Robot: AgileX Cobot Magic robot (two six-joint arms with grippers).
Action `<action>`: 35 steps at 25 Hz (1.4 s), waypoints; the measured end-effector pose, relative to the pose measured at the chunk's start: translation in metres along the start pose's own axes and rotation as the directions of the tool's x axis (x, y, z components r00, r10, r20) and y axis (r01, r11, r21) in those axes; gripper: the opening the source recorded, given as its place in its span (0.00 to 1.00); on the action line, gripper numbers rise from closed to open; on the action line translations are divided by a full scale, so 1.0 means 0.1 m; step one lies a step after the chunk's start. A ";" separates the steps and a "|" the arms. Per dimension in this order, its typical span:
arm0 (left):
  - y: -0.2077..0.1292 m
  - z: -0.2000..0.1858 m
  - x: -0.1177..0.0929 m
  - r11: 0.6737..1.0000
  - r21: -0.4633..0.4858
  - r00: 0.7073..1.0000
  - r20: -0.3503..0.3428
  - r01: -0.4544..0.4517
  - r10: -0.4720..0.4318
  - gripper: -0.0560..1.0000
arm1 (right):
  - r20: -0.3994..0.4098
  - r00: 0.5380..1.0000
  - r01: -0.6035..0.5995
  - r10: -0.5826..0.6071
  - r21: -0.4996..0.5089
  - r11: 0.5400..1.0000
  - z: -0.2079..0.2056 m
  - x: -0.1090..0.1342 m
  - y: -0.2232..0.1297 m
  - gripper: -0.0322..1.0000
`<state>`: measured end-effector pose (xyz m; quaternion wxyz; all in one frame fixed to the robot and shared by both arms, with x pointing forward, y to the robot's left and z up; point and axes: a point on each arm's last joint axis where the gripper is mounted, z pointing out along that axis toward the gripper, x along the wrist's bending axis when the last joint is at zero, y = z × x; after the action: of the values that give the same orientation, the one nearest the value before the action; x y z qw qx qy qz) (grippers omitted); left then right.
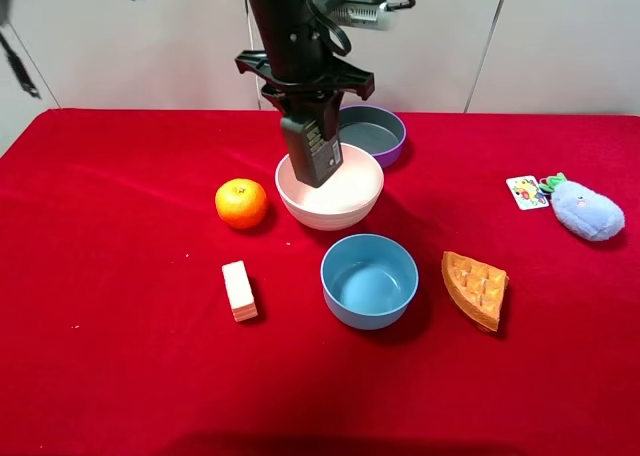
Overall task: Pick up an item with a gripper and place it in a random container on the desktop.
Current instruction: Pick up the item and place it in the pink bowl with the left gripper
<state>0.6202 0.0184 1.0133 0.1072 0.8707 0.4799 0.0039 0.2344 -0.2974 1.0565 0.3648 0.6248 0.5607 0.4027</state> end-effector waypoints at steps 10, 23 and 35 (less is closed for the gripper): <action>0.07 0.35 0.03 0.997 0.014 0.997 -0.001 -0.076 0.076 0.45 | 0.000 1.000 0.000 0.000 0.000 1.000 0.00 0.00 0.00 0.70; 0.08 0.67 0.03 0.993 0.042 0.994 0.021 -0.109 0.109 0.45 | -0.003 1.000 -0.002 0.002 0.000 1.000 0.00 0.00 0.00 0.70; 0.12 0.67 0.03 0.994 -0.005 0.994 0.019 -0.109 0.109 0.68 | -0.003 1.000 -0.002 0.002 0.000 1.000 0.00 0.00 0.00 0.70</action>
<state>0.6396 0.0024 0.9503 0.1134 0.8954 0.4307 0.0022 0.2344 -0.2971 1.0565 0.3633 0.6247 0.5607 0.4041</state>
